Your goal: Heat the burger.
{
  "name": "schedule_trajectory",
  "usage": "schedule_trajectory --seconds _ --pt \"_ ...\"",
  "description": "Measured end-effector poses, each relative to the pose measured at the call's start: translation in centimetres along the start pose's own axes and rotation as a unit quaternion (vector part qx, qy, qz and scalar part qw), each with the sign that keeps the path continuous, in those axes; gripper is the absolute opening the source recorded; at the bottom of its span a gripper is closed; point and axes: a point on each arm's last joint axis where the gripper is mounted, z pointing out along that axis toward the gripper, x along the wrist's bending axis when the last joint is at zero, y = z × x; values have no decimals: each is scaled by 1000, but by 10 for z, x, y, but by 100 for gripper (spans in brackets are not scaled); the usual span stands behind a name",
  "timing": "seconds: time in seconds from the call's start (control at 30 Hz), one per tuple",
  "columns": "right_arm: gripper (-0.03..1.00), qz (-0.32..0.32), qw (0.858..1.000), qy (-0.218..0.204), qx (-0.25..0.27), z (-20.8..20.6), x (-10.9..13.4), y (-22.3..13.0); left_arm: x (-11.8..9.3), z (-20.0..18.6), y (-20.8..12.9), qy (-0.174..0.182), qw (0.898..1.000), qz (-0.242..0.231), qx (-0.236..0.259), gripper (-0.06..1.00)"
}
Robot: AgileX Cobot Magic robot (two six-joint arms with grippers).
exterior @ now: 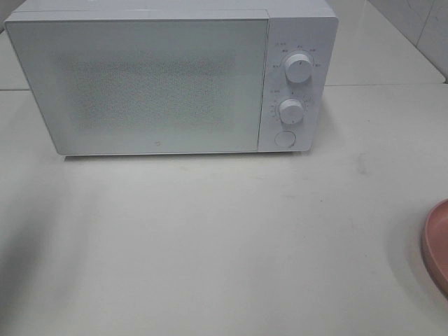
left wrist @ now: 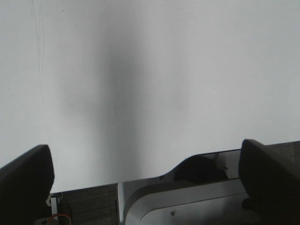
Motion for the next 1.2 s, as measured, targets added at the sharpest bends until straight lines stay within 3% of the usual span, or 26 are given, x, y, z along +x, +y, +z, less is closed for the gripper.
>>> schedule_trajectory --seconds 0.33,0.47,0.67,0.93,1.1,1.2 --pt "75 0 1000 0 0 0 0 0 -1 -8 -58 15 1000 17 -15 99" --pt "75 0 1000 0 0 0 0 0 -2 -12 -73 19 999 23 -37 99" --pt "75 0 1000 0 0 0 0 0 -3 -24 -103 39 993 36 -108 99" --pt "75 0 1000 0 0 0 0 0 -5 -39 -129 60 972 48 -223 99" --pt "75 0 1000 0 0 0 0 0 -6 -45 -140 62 962 53 -259 99" --pt "75 0 1000 0 0 0 0 0 -8 -51 -151 64 951 60 -297 99"
